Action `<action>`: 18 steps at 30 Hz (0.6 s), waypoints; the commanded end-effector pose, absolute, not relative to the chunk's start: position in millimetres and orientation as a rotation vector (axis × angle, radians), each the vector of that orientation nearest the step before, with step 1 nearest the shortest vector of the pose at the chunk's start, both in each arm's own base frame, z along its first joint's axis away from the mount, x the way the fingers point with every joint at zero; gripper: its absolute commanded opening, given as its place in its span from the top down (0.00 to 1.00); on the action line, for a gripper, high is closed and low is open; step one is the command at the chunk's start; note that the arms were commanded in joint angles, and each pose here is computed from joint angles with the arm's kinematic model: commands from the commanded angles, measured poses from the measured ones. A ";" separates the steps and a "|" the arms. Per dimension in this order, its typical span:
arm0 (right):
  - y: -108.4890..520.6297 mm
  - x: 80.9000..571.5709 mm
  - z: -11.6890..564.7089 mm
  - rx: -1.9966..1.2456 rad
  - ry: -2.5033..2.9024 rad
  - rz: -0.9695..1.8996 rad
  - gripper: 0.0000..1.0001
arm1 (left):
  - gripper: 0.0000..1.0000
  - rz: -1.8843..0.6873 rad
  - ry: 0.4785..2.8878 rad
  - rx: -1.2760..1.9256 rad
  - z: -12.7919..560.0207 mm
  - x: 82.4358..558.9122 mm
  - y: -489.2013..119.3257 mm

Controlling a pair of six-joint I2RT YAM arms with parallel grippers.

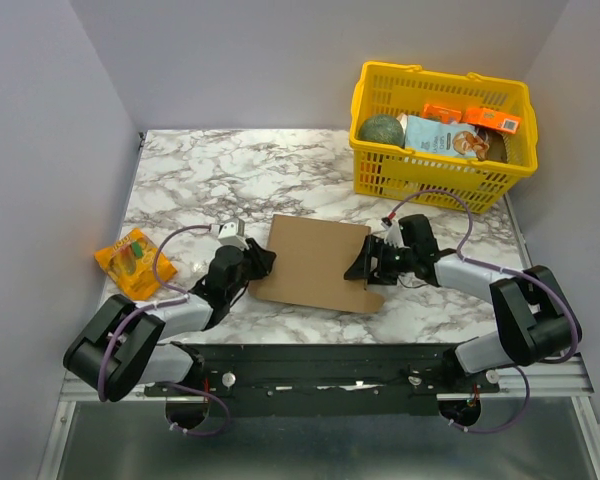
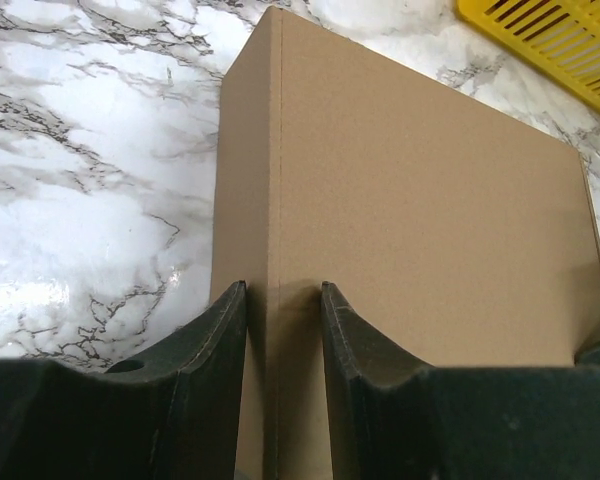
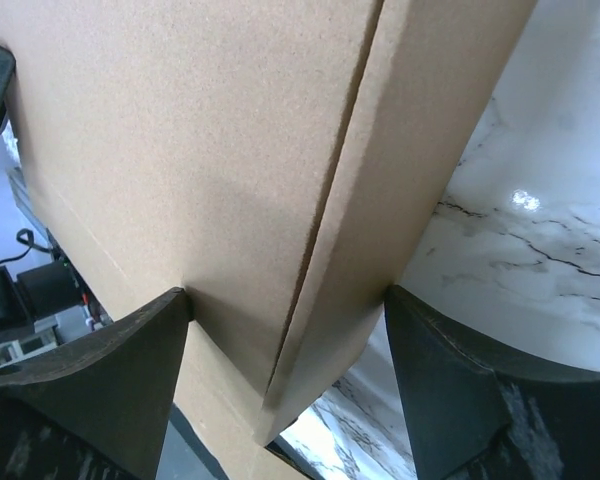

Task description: Fold the paper box

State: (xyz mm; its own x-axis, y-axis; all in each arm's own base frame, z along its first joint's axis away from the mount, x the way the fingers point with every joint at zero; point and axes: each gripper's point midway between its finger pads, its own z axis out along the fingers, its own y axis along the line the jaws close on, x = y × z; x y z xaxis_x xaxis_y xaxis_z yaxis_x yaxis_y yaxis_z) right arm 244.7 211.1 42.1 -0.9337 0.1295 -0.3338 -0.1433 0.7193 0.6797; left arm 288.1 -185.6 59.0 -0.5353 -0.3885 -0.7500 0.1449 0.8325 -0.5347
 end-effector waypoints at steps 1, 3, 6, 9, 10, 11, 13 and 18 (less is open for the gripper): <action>192.1 250.8 14.1 -0.008 2.593 0.828 0.14 | 0.57 -0.800 2.475 0.006 -20.7 188.7 -204.7; 189.0 253.4 13.8 -0.008 2.586 0.802 0.12 | 0.48 -0.829 2.452 -0.015 -15.2 188.8 -206.3; 186.8 252.7 4.5 0.005 2.616 0.779 0.12 | 0.31 -0.850 2.417 -0.033 -4.0 192.0 -207.9; 189.2 244.6 -4.9 0.010 2.662 0.808 0.19 | 0.17 -0.870 2.372 -0.051 10.6 195.2 -208.2; 189.3 242.7 -6.9 0.015 2.671 0.813 0.22 | 0.12 -0.869 2.359 -0.075 14.0 196.8 -206.8; 189.0 241.5 -8.2 0.021 2.677 0.816 0.25 | 0.07 -0.869 2.345 -0.085 18.0 197.8 -205.7; 187.6 238.2 -10.4 0.031 2.685 0.816 0.34 | 0.01 -0.871 2.301 -0.106 29.9 200.3 -202.6; 187.0 232.0 -13.9 0.089 2.700 0.906 0.47 | 0.01 -0.856 2.177 -0.171 59.8 207.9 -188.9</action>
State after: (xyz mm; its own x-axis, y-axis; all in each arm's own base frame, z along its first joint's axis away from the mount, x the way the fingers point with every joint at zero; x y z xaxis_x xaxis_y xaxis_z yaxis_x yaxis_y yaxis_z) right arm 264.2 215.2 42.6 -0.9046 0.1460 -0.4005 -0.1871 0.7082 0.6808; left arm 233.8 -186.8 58.2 -0.6333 -0.3735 -0.6778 0.1531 0.7980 -0.5828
